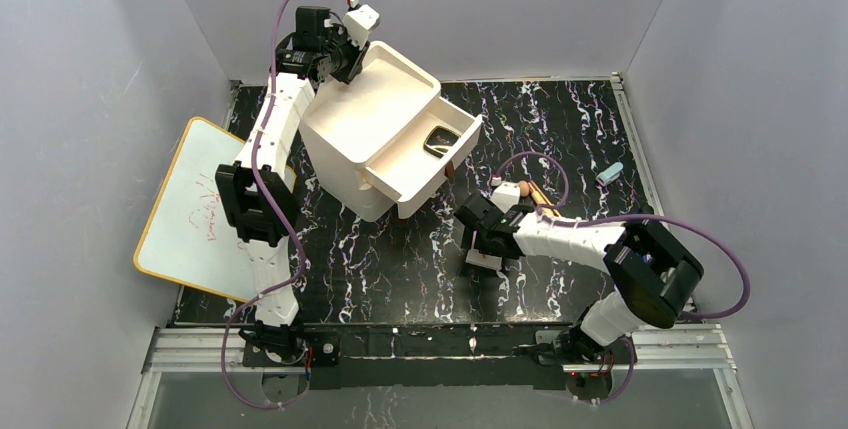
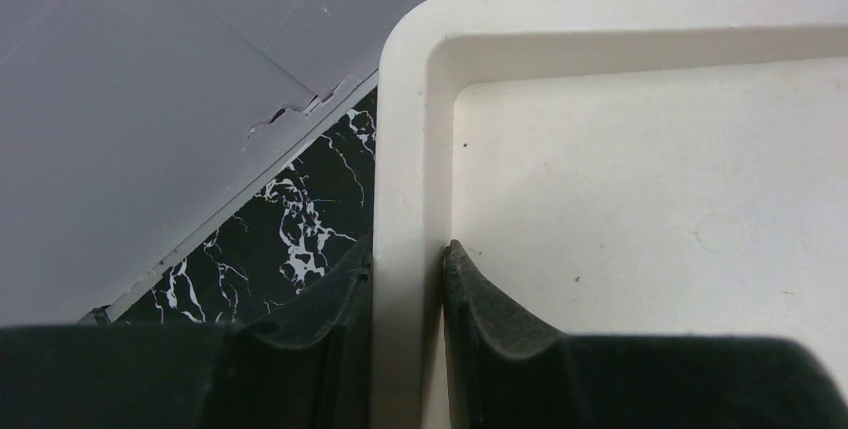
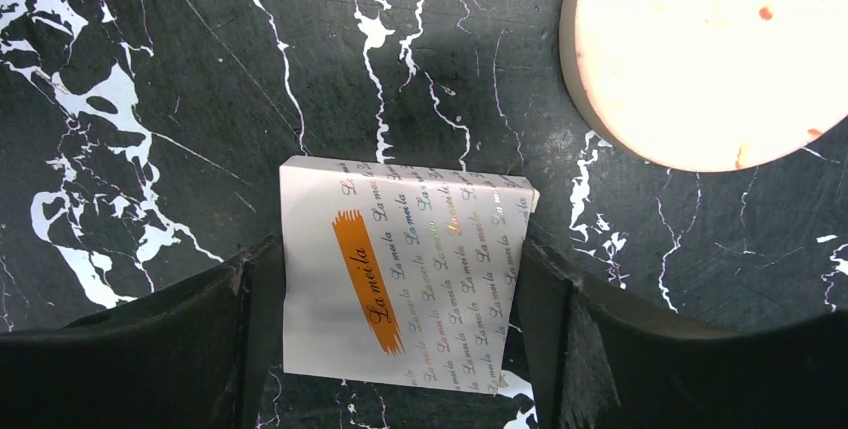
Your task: Organize the makeup
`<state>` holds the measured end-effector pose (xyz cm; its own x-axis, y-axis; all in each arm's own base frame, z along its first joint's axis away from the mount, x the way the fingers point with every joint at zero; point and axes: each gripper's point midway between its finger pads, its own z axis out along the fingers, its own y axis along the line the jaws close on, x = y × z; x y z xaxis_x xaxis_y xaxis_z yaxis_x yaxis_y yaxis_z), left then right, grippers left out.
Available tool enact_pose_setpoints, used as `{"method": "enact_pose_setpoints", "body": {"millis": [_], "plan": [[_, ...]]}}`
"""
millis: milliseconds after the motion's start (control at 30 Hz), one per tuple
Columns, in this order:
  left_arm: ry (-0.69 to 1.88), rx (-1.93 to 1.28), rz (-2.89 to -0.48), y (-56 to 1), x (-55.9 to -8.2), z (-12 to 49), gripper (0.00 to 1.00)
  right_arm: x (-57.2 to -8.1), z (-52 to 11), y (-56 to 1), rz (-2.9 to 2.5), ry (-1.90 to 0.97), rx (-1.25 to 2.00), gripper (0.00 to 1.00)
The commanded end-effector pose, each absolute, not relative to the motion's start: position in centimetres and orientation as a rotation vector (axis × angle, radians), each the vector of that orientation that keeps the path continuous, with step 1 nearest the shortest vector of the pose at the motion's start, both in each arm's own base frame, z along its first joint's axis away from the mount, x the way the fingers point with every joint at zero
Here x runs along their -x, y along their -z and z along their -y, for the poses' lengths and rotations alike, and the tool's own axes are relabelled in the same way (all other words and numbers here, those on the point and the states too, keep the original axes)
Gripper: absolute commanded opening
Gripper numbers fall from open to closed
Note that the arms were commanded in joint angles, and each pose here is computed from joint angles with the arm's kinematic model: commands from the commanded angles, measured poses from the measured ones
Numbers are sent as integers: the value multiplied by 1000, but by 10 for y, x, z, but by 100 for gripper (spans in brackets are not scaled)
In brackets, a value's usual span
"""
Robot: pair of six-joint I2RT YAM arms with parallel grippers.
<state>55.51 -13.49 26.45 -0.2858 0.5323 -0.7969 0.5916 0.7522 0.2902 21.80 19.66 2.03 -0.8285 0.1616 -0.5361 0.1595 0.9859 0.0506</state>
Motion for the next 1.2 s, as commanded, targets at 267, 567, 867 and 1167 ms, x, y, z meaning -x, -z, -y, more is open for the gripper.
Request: {"method": "enact_pose_setpoints", "body": {"millis": [267, 567, 867, 1167], "plan": [[32, -1022, -2136, -196, -530, 143, 0, -277, -191, -191, -2140, -58, -191, 63], [31, -1047, -2136, -194, -527, 152, 0, -325, -235, -332, -1792, -237, -70, 65], [28, -1047, -2136, -194, -527, 152, 0, -347, -289, -347, -1666, -360, 102, 64], [29, -1053, -2139, -191, -527, 153, 0, -354, -334, -361, -1512, -442, 321, 62]]}}
